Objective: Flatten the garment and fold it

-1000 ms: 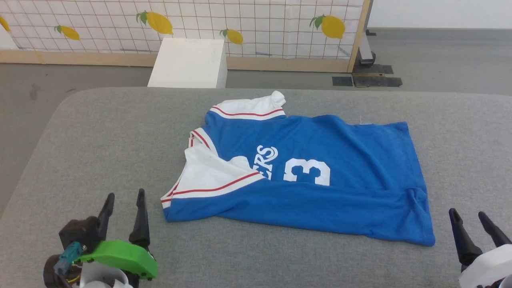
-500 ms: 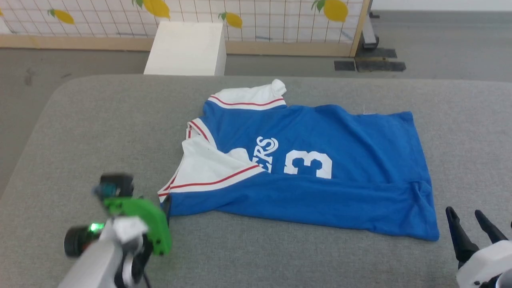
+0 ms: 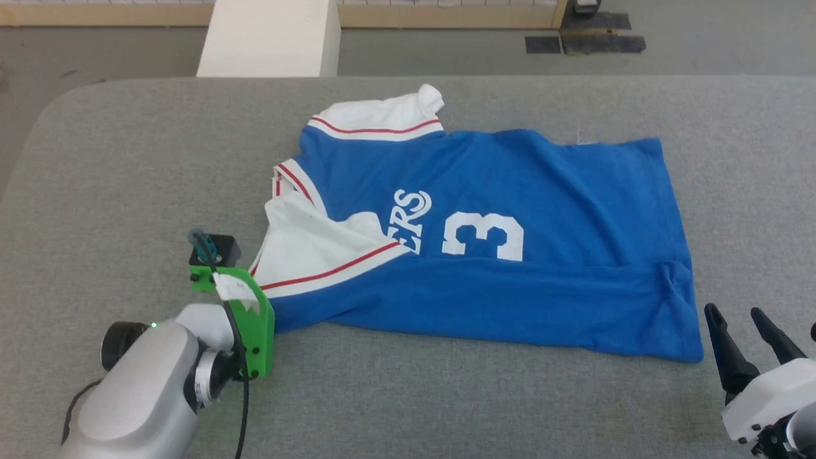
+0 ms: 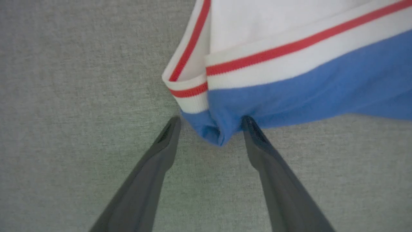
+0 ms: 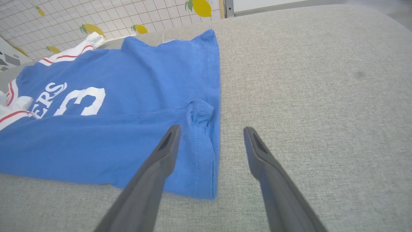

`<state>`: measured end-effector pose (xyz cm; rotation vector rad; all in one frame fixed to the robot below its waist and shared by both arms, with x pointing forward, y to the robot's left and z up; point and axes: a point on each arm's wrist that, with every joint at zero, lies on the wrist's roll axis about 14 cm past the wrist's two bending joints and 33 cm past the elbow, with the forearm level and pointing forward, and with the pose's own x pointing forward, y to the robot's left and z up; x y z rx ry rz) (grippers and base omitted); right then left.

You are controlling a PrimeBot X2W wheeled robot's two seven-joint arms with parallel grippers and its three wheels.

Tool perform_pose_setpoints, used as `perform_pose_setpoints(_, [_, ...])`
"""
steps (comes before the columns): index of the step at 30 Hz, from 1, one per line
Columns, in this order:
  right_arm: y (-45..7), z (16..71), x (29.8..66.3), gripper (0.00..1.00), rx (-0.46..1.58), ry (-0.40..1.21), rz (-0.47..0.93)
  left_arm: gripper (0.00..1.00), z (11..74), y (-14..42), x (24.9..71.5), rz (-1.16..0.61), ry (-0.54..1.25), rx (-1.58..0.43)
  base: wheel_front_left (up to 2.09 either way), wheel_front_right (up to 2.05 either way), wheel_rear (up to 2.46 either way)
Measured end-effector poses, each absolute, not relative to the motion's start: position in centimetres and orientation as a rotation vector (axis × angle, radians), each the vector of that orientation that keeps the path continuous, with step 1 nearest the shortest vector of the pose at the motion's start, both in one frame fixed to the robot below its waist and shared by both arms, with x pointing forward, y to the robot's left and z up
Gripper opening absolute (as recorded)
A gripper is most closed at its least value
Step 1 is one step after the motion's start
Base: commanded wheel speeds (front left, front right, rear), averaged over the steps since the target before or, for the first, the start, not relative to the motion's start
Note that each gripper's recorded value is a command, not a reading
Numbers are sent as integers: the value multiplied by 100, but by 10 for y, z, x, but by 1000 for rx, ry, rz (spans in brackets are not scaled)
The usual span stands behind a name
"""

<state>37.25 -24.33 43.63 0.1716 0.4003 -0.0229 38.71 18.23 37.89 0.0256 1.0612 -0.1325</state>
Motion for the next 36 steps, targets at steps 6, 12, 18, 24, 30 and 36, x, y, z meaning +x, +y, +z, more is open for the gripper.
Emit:
perform_pose_setpoints(6, [-245,430,375,100,170,424,-29,0,367,181,390,-134,1106,-10,0,0,0])
perform_pose_setpoints(12, [-239,419,372,100,115,514,14,0,368,173,393,-159,1087,-82,0,0,0])
perform_pose_setpoints(18, [-236,412,369,100,15,696,43,0,375,171,397,-161,1030,-118,0,0,0])
perform_pose_setpoints(24, [-234,404,369,100,-108,940,56,0,380,168,400,-168,994,-131,0,0,0])
perform_pose_setpoints(30, [-226,387,363,100,-220,1130,107,0,382,167,401,-171,979,-142,0,0,0])
perform_pose_setpoints(36, [-221,372,360,100,-303,1229,160,0,381,170,402,-161,968,-154,0,0,0])
